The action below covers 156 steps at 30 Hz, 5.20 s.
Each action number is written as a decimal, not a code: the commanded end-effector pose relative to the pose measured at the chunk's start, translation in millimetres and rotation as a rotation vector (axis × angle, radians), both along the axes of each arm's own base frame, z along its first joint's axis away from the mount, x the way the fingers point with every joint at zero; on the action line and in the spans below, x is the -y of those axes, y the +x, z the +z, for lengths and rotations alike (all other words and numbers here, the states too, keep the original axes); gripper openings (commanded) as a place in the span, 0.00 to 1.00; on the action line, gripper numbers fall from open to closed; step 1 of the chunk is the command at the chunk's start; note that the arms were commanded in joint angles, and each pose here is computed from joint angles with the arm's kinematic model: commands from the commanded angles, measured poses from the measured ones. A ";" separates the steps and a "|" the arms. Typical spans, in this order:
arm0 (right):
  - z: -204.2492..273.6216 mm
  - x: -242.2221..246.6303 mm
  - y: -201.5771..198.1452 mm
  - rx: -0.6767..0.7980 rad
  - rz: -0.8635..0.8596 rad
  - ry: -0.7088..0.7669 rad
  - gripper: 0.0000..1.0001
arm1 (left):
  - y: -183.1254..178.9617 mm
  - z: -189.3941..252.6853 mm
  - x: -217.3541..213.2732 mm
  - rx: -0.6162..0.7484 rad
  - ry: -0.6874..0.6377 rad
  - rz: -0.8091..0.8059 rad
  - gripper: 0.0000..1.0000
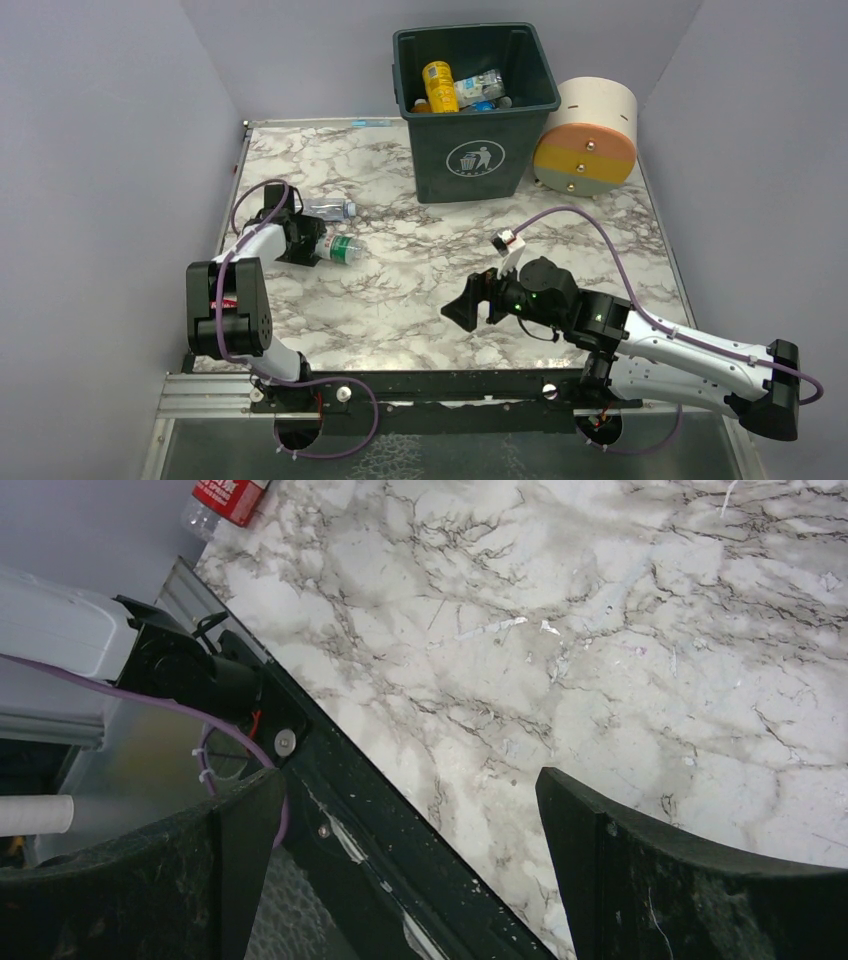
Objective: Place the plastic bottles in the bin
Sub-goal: Pick up the plastic bottle at the center of the board, then place the plastic bottle in the trash bin, then pick up the plastic bottle at the center of the board.
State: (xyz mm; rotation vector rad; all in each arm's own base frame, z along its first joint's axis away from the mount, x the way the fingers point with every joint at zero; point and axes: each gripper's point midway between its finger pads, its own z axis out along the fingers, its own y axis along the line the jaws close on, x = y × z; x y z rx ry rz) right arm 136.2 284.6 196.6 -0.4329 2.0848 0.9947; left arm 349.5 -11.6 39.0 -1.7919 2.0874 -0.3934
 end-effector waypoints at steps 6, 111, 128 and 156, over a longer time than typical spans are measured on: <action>-1.6 -7.4 -2.3 -0.013 0.016 0.028 1.00 | -24.6 29.5 13.0 0.089 -0.002 -0.144 0.62; 9.2 17.6 -5.2 -0.032 -0.051 0.016 1.00 | 217.5 428.1 326.5 1.505 0.141 -0.672 0.74; 20.2 17.9 -3.3 -0.007 -0.047 0.015 1.00 | 171.0 477.0 317.3 1.585 0.151 -0.843 0.99; 12.7 -9.4 -2.6 -0.024 0.021 0.015 1.00 | 24.0 407.4 94.9 1.118 0.456 -0.887 0.99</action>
